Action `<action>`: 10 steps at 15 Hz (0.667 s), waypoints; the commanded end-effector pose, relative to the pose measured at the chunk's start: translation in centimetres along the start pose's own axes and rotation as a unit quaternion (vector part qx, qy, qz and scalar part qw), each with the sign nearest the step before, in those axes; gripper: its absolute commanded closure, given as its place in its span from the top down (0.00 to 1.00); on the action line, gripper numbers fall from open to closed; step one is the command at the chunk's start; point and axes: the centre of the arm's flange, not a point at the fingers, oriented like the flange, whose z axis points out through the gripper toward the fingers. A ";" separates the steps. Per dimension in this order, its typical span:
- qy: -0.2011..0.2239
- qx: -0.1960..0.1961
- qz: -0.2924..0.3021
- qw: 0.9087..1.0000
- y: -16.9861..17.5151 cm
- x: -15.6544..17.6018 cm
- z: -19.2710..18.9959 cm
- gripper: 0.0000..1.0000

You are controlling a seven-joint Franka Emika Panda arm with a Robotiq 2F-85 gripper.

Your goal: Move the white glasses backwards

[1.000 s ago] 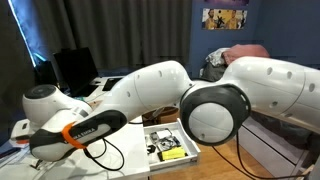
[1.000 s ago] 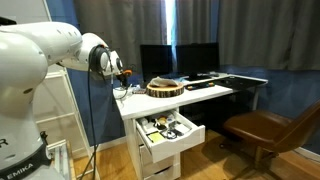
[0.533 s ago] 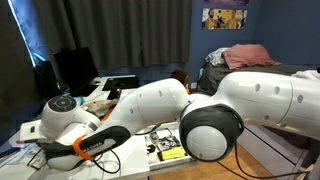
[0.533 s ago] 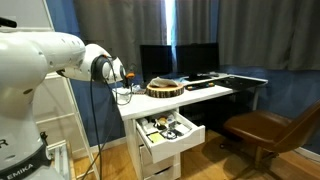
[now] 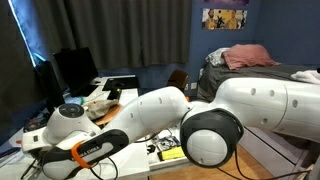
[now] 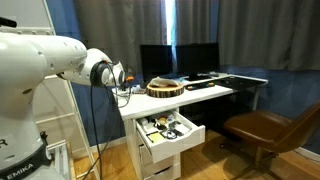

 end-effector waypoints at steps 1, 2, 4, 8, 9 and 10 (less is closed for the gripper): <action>0.032 -0.008 -0.016 0.999 3.9 -1.6 6.2 0.02; 0.044 -0.008 -0.020 0.999 3.8 -1.7 6.2 0.02; 0.053 -0.003 -0.029 0.998 3.7 -1.9 6.2 0.02; 0.061 0.020 -0.038 0.997 3.1 -2.4 6.6 0.23; 0.061 0.027 -0.040 0.997 2.9 -2.6 6.7 0.24; 0.063 0.031 -0.041 0.997 2.8 -2.7 6.8 0.13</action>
